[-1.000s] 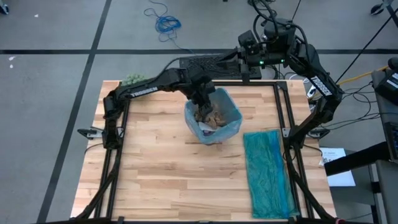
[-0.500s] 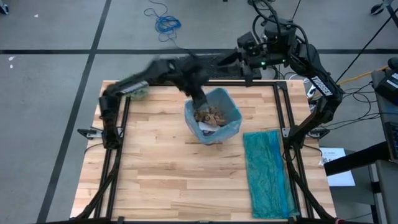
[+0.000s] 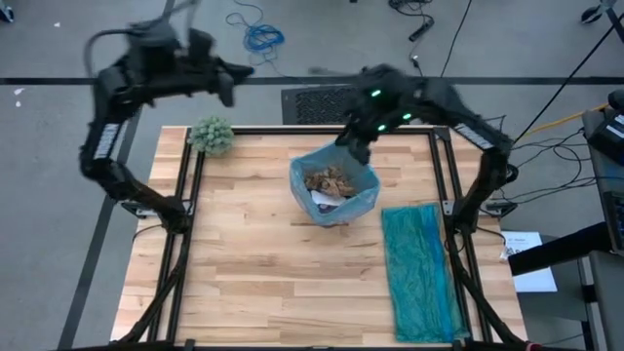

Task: Place trash/remove bag and relplace
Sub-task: Put the brown paper into the trash bin

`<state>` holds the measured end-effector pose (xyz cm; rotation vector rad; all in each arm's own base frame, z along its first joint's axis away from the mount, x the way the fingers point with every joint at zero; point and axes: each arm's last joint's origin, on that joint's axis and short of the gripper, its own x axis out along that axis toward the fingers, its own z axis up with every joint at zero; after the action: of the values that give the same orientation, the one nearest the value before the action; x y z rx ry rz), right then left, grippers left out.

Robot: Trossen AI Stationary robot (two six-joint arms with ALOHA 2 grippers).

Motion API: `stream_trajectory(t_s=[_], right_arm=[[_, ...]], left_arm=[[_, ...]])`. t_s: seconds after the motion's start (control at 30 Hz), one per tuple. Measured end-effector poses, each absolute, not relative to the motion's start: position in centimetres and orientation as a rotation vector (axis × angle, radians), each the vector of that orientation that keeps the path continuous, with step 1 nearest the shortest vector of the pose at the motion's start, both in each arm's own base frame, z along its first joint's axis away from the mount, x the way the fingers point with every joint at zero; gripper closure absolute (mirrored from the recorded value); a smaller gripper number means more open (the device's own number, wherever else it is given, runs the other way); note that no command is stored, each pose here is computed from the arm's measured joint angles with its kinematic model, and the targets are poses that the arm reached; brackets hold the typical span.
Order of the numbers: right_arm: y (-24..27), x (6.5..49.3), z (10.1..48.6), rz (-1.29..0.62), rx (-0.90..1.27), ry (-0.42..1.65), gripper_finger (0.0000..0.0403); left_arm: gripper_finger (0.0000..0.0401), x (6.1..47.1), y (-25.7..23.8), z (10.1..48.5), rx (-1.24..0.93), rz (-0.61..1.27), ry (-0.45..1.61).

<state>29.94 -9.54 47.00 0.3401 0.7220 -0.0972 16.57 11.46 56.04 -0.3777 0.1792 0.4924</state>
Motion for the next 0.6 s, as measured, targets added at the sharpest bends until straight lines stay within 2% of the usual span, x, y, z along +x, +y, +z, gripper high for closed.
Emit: stream_trajectory(t_s=[0.13, 0.4, 0.6], right_arm=[[-9.0, 33.1, 43.9, -0.101, 0.349, 0.858, 0.0401], [-7.7, 38.1, 37.3, -0.164, 0.333, 1.136, 0.0402], [-7.1, 40.5, 33.9, -0.218, 0.321, 1.229, 0.0403]], left_arm=[[0.04, 14.0, 10.6, 57.0, -0.358, 0.535, 0.113], [0.04, 12.0, 9.5, 57.6, -0.265, 0.538, 0.103], [0.0401, 11.3, 8.9, 57.7, -0.186, 0.533, 0.119]])
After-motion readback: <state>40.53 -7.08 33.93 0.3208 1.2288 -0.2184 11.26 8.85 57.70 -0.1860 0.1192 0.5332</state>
